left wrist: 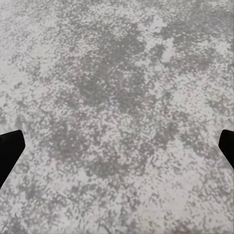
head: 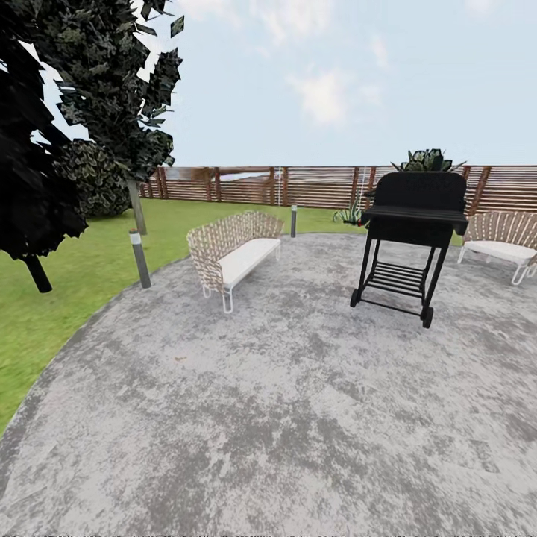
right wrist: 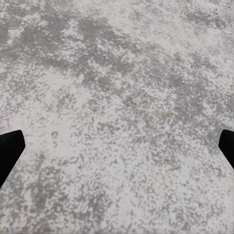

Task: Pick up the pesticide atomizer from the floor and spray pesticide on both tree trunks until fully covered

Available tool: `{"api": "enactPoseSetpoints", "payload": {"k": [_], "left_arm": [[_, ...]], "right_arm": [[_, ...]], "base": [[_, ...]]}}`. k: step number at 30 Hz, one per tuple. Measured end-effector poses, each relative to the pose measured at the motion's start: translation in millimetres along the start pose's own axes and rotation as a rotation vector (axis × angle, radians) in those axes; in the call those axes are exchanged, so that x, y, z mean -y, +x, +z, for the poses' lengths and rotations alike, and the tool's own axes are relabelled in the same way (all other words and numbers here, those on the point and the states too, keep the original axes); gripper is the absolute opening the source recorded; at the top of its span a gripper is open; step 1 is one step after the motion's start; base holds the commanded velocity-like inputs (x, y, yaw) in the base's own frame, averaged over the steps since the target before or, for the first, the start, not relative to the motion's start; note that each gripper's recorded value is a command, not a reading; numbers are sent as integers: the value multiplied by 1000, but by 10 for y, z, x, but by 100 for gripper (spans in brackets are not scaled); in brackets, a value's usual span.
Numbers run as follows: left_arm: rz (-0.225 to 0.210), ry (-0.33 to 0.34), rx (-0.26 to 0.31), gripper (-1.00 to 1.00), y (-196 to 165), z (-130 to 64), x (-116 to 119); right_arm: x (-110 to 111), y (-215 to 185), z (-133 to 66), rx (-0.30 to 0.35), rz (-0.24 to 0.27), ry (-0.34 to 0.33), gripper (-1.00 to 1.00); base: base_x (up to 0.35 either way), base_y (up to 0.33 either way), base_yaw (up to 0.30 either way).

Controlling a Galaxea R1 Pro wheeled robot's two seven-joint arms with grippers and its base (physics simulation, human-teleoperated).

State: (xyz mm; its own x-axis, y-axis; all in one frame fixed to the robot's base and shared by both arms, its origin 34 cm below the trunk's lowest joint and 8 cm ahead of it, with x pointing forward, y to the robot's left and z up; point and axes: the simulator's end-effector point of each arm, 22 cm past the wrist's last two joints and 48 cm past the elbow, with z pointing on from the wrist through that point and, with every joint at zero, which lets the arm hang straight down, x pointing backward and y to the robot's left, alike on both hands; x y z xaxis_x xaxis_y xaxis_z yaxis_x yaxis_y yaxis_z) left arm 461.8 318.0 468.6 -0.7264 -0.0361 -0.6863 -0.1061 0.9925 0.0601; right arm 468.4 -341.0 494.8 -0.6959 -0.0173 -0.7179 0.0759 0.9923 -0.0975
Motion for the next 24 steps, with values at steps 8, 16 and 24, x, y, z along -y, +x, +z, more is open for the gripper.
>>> {"api": "enactPoseSetpoints", "payload": {"k": [8,16,24], "left_arm": [[1,-1,-11,100,166,102,5],[3,-1,-24,100,341,205,11],[5,-1,-36,100,520,307,17]], "right_arm": [[-11,171,96,-12,0,1,100],[-22,382,189,-31,-1,2,100],[-39,606,277,-53,-2,0,100]], "base": [[0,0,0],[0,0,0],[0,0,0]]}}
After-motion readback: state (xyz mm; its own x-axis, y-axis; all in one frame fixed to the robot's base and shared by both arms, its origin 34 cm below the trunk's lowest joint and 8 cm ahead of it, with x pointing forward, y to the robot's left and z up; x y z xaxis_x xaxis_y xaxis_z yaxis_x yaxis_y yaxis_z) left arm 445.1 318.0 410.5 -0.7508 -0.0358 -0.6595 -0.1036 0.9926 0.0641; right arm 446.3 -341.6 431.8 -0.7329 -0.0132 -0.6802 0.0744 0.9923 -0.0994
